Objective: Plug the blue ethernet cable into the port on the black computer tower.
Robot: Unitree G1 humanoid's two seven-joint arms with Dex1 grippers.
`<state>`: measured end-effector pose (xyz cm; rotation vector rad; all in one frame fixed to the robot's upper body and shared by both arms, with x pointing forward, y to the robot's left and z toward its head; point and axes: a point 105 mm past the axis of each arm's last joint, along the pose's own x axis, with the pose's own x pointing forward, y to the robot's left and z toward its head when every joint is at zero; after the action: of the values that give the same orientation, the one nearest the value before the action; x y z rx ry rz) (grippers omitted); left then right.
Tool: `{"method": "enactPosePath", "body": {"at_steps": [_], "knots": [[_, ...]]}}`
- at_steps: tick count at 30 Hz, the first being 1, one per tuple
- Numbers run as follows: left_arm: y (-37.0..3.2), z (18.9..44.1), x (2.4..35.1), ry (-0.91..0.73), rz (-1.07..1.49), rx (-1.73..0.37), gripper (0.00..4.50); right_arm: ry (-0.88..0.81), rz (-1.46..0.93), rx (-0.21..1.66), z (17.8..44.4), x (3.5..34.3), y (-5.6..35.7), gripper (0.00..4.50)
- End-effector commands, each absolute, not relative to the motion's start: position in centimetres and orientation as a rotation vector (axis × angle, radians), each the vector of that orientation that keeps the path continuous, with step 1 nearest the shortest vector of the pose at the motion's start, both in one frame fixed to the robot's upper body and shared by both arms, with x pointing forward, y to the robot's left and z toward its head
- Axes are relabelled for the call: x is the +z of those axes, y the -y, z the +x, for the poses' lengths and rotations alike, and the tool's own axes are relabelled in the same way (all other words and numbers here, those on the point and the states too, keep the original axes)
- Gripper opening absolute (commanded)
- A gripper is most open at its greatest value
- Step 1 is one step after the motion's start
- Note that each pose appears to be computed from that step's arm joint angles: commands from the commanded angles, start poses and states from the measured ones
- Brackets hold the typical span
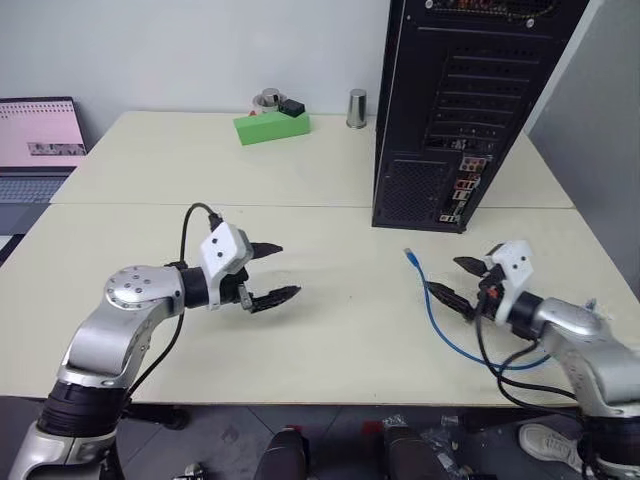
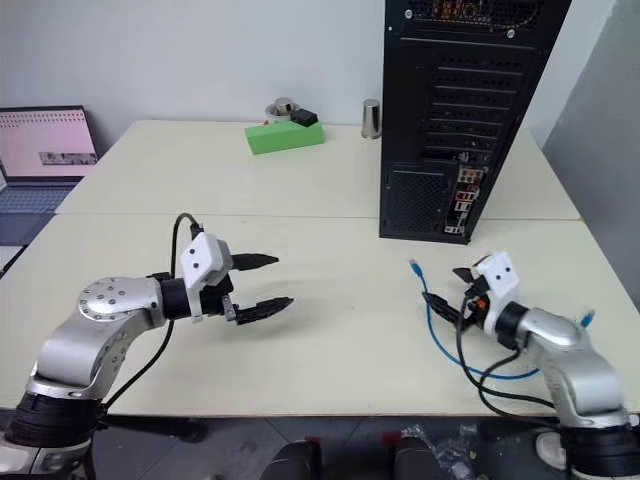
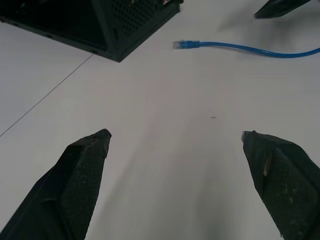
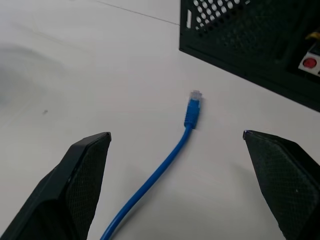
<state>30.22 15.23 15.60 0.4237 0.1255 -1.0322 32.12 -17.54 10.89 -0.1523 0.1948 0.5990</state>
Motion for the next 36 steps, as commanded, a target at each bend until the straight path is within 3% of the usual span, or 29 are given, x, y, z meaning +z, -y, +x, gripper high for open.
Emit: {"method": "enactPosePath", "body": {"at_steps": [1,5,11,16,30,36], "knots": [[-14.2,30.2,16.6,-0.072,0.467,-1.066,4.50,-0.170,-0.190,0.535,33.8,10.1,17.1,4.49],[-13.7,30.3,16.7,-0.065,0.478,-1.087,4.50,-0.167,-0.185,0.477,35.5,9.1,16.8,4.49],[-13.6,30.2,16.8,-0.062,0.479,-1.093,4.50,-0.212,-0.195,0.488,35.9,8.1,16.1,4.49],[-13.7,30.1,16.7,-0.063,0.476,-1.091,4.50,-0.253,-0.189,0.504,35.5,7.9,16.1,3.60],[-13.2,30.5,16.2,-0.090,0.436,-1.145,4.50,-0.288,-0.151,0.567,35.1,8.3,15.6,0.08],[-12.2,31.4,15.7,-0.091,0.467,-1.198,4.50,-0.255,-0.240,0.789,34.1,10.7,12.9,0.03]]}}
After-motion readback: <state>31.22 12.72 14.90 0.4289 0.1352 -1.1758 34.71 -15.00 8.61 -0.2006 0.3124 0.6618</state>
